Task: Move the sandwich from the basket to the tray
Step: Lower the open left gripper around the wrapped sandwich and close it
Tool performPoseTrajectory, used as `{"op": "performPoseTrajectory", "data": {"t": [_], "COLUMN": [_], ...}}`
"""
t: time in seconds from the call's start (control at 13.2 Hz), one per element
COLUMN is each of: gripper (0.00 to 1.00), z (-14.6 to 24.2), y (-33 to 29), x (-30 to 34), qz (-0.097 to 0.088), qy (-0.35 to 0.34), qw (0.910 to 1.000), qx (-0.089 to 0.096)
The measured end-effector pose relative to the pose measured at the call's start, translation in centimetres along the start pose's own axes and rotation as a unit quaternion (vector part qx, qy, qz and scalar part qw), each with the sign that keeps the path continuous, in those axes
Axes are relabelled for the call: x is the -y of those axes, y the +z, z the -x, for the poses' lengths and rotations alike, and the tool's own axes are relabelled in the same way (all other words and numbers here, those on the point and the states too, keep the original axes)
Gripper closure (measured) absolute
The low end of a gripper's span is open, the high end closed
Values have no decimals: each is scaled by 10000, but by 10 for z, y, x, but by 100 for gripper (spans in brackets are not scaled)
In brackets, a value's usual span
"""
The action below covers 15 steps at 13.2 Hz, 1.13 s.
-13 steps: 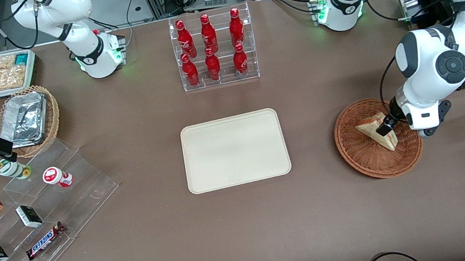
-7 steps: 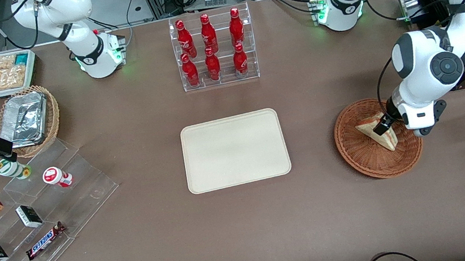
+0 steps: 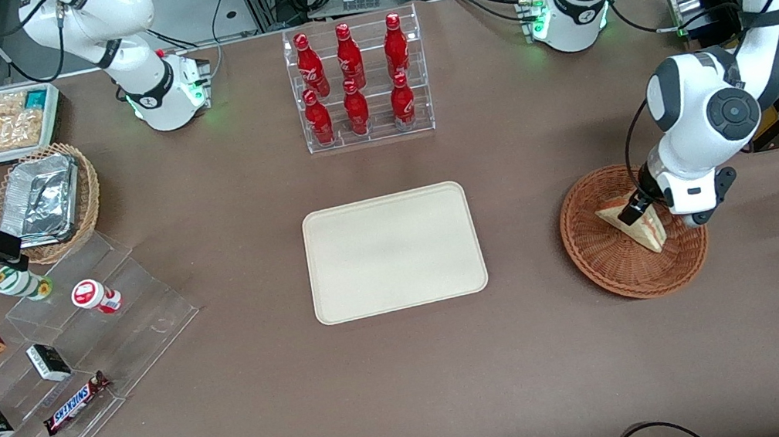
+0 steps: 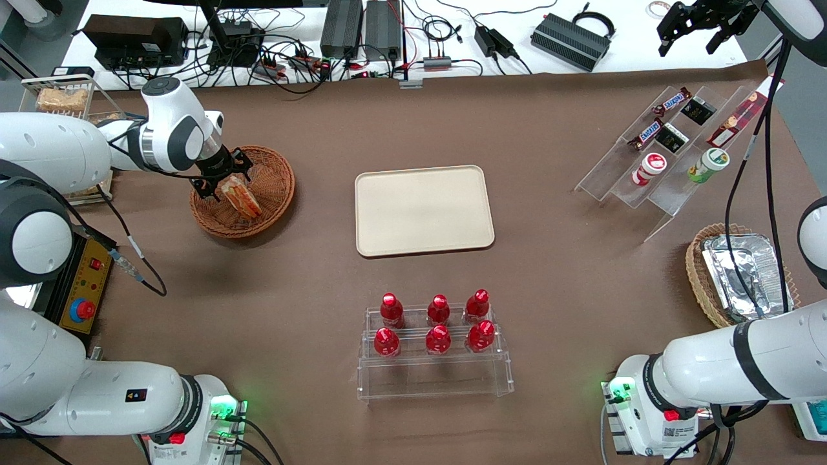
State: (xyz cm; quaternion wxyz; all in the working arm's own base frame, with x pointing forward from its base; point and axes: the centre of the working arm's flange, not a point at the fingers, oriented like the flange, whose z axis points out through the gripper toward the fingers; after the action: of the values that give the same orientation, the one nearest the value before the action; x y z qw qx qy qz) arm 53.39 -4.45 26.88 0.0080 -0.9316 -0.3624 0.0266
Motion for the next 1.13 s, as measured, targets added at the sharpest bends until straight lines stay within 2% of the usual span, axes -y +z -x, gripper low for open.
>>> {"op": "performPoseTrajectory", "data": {"t": [0.38,0.53,0.83,0.98,1.13], "gripper": [0,3,50,65,71], "z": [1,1,1,0,0], "y": [16,19,21,20,18], "x": [1,1,2,1,1], "qz": [-79,-92,-101,-96,-96], "qy": [-19,-28,-35,-36,-35], "qw": [9999,9999,9999,9999,9999], "qx": [82,96,105,100,100]}}
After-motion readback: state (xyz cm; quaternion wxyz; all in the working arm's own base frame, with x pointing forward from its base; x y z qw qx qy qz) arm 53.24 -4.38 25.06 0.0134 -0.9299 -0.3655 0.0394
